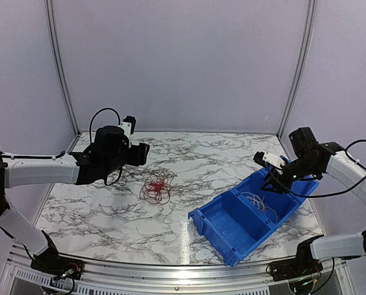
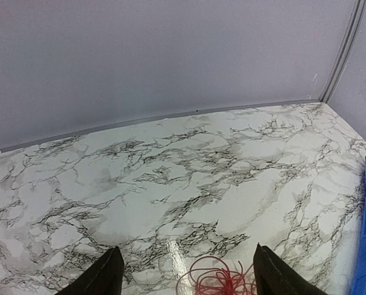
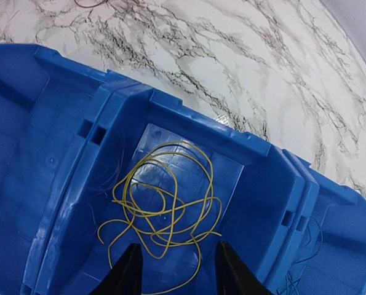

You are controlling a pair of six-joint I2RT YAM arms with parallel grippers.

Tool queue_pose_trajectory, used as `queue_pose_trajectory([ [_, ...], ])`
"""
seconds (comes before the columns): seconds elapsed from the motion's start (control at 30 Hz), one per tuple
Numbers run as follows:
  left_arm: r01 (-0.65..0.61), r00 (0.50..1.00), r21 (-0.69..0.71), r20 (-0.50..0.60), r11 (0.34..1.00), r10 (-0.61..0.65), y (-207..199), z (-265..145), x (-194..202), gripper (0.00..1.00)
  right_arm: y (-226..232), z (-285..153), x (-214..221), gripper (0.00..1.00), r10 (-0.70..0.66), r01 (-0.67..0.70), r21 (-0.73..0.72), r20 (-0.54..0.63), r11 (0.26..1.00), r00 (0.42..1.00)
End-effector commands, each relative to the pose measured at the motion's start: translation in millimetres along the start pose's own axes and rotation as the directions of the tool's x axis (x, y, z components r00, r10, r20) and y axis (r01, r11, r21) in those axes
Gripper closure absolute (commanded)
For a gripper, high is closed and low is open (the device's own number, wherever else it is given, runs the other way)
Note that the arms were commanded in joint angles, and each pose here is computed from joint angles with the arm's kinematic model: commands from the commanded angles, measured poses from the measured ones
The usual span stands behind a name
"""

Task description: Untangle the cables

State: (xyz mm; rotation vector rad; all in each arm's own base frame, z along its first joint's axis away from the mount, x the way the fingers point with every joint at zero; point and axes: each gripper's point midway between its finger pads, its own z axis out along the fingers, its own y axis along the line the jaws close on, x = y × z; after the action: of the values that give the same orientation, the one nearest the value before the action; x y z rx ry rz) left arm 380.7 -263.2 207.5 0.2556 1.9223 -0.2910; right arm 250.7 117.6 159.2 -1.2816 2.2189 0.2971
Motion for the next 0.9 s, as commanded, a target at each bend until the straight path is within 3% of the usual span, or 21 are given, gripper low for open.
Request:
queue_pose_trajectory([
  [0.0, 0.012, 1.000, -0.003, -0.002, 1.000, -0.012, 3.5, -4.8, 2.6, 0.25, -8.2, -24.4, -26.6, 0.57, -0.033, 0.030, 0.043, 0.081, 0.999, 0.996],
  [0.3, 0.040, 0.993, 0.094, -0.110, 0.995, -0.029, -8.5, -6.2, 43.5, 0.34, -11.7, -20.8, -70.8, 0.58, -0.017, 0.022, -0.015, 0.245, 1.000, 0.969],
  [0.57, 0.138, 0.910, 0.118, -0.408, 0.983, -0.079, -15.5, 3.8, 117.3, 0.35, -6.1, 6.0, -140.2, 0.62, -0.081, 0.109, -0.059, 0.353, 0.992, 0.932],
  [0.87, 0.210, 0.906, 0.077, -0.390, 0.975, -0.165, -8.4, -5.6, 117.5, 0.33, 5.0, 100.7, -210.4, 0.56, -0.118, 0.182, -0.180, 0.318, 0.967, 0.941],
])
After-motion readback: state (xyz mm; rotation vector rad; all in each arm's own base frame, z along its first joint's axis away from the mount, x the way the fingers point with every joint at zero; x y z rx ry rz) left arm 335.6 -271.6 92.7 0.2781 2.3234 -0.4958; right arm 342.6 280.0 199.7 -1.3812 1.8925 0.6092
